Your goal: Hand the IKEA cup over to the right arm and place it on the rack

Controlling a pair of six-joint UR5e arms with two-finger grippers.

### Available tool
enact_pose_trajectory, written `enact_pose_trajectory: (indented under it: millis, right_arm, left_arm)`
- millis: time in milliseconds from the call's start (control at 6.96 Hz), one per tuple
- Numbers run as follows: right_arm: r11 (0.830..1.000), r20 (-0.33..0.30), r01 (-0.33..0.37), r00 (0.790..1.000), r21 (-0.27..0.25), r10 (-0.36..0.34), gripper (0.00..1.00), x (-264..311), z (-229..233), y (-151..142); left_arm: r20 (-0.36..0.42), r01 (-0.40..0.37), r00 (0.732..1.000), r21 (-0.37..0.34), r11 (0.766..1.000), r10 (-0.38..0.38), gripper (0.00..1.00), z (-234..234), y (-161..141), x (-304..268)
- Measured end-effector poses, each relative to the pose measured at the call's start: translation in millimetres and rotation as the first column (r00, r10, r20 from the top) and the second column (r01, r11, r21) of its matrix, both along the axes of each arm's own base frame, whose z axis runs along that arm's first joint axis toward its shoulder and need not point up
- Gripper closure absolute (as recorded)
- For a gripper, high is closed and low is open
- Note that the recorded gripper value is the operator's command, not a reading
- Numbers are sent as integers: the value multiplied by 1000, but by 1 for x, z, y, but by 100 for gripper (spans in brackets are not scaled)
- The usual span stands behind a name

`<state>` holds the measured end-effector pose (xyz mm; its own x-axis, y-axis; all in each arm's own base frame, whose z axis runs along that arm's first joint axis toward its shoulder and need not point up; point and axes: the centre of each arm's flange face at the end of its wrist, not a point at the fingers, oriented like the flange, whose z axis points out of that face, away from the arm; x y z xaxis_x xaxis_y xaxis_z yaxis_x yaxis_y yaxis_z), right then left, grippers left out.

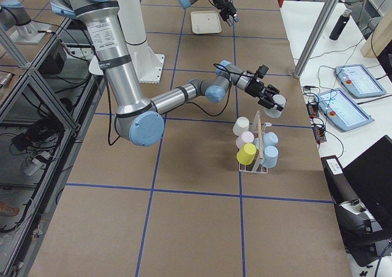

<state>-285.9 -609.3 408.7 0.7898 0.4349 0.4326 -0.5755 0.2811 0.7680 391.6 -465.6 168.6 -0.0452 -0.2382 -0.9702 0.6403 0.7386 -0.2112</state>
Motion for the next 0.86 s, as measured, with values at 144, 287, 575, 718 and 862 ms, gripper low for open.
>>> enact_pose_trajectory:
  millis: [144, 287, 575, 718, 862]
  right_arm:
    - [1000, -11, 8, 1000, -7, -8, 100, -1, 2, 0]
    - [1000, -17, 10, 1000, -13, -10, 100, 0, 5, -1]
    - [999, -27, 6, 1000, -34, -7, 100, 2, 17, -6]
    - [999, -29, 9, 1000, -49, -10, 100, 3, 24, -8]
    - [998, -30, 10, 999, -61, -12, 100, 4, 30, -11]
  left_arm:
    - [1, -1, 1000, -1, 1000, 1, 0, 1, 0, 0]
    - [1, -1, 1000, -1, 1000, 1, 0, 1, 1, 1]
    - [0, -4, 1000, -1, 1000, 4, 0, 1, 2, 2]
    - [-1, -5, 1000, -1, 1000, 5, 0, 0, 3, 3]
    - [-2, -6, 1000, -2, 1000, 6, 0, 0, 3, 3]
